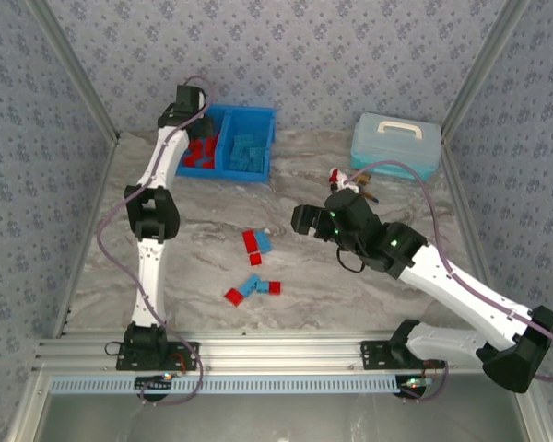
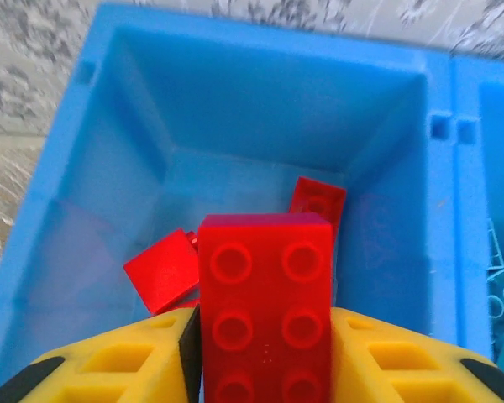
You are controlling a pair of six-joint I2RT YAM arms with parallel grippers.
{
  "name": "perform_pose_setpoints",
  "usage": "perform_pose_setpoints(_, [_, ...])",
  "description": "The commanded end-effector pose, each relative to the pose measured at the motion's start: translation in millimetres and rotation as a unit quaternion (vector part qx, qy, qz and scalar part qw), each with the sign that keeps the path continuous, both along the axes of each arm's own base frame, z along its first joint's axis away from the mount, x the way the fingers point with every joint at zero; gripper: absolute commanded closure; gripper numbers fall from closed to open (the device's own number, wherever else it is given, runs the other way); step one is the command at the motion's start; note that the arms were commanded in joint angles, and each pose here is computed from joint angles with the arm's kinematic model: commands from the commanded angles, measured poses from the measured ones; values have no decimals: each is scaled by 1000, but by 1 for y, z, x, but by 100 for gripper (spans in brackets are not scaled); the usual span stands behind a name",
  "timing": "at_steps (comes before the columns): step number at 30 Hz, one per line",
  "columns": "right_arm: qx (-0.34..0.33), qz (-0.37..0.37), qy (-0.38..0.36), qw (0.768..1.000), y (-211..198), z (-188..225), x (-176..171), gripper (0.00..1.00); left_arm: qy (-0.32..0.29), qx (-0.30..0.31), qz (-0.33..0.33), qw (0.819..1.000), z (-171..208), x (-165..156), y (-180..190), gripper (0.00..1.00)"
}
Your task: Sort the legos into containers by color
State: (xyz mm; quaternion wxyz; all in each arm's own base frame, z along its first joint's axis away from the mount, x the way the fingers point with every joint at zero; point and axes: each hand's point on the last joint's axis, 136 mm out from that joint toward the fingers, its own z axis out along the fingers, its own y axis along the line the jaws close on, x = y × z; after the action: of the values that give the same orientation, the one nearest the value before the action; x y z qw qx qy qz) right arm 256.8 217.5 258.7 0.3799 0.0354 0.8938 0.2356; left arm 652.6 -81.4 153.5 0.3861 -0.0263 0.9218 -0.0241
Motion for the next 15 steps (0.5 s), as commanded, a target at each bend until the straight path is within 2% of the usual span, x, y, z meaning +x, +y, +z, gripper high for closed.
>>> perform_pose_setpoints(1, [-6,-21,2,1000,-11,0,-4,0,18,-12,5,1000,-2,-5,9,55])
perform_pose_setpoints(4, [-5,-20,3,1000,-10,-1,-4,0,25,-18,-11,999,-1,-10,3,51])
perform_pose_setpoints(7, [-3,-17,2,1000,-7,-1,-3,0,17,-21,-18,999,16,-17,0,48])
perform_pose_setpoints(11, [-10,-15,7,1000,-5,-6,-2,0,-18,-52,-23,998,66,-36,-6,47])
perform_pose_setpoints(13, [-3,-14,1,1000,-1,-4,2,0,-55,-79,-22,995,102,-56,-12,47])
perform_pose_setpoints(15, [-8,-12,3,1000,2,-8,4,0,-77,-106,-14,991,123,-83,-15,46])
